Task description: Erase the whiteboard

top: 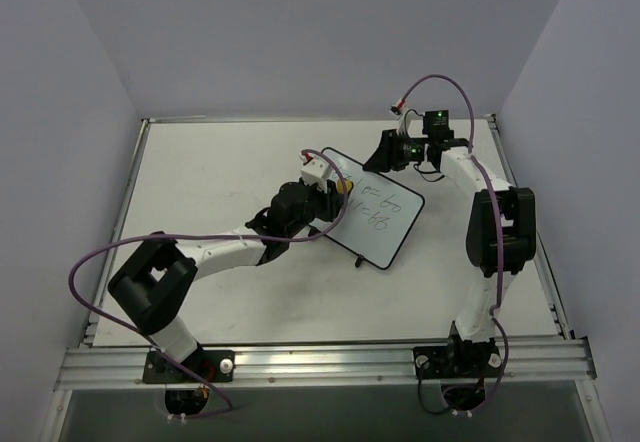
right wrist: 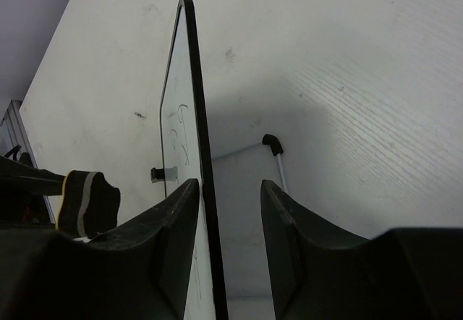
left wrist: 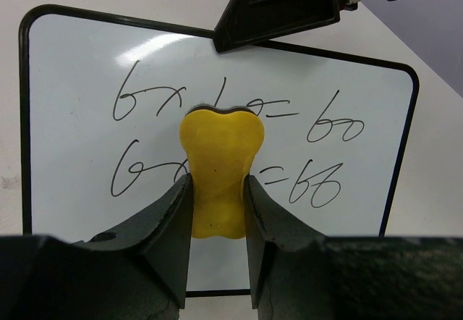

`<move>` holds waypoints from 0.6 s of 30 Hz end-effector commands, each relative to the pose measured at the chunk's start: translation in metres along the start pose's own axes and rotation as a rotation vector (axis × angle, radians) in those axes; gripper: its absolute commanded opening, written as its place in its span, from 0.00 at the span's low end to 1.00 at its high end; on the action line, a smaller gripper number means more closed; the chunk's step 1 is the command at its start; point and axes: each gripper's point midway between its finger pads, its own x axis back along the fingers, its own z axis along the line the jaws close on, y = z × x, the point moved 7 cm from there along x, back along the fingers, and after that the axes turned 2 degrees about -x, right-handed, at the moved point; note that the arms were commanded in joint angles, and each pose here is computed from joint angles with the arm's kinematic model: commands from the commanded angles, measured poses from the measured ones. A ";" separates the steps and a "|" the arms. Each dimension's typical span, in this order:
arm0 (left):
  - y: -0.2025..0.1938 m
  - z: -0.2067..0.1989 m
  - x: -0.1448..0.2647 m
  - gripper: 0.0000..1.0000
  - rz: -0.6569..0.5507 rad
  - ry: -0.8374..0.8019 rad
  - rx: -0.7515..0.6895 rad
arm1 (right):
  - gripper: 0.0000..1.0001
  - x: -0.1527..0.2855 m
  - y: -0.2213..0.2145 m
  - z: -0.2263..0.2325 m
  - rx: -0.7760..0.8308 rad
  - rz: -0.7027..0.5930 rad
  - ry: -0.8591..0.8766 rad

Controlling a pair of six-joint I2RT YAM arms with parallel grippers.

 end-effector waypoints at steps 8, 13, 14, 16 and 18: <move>0.004 -0.004 -0.023 0.02 -0.091 -0.041 -0.038 | 0.27 -0.006 0.003 0.016 0.047 0.031 0.084; 0.000 -0.004 -0.032 0.02 -0.071 -0.028 -0.045 | 0.21 -0.008 0.001 0.016 0.041 0.038 0.085; 0.000 -0.004 -0.034 0.02 -0.070 -0.021 -0.053 | 0.21 -0.008 0.001 0.016 0.043 0.038 0.084; -0.001 -0.004 -0.040 0.02 -0.056 -0.013 -0.067 | 0.20 -0.008 0.002 0.017 0.044 0.036 0.087; -0.002 -0.003 -0.042 0.02 -0.048 0.007 -0.081 | 0.20 -0.008 0.002 0.018 0.043 0.035 0.088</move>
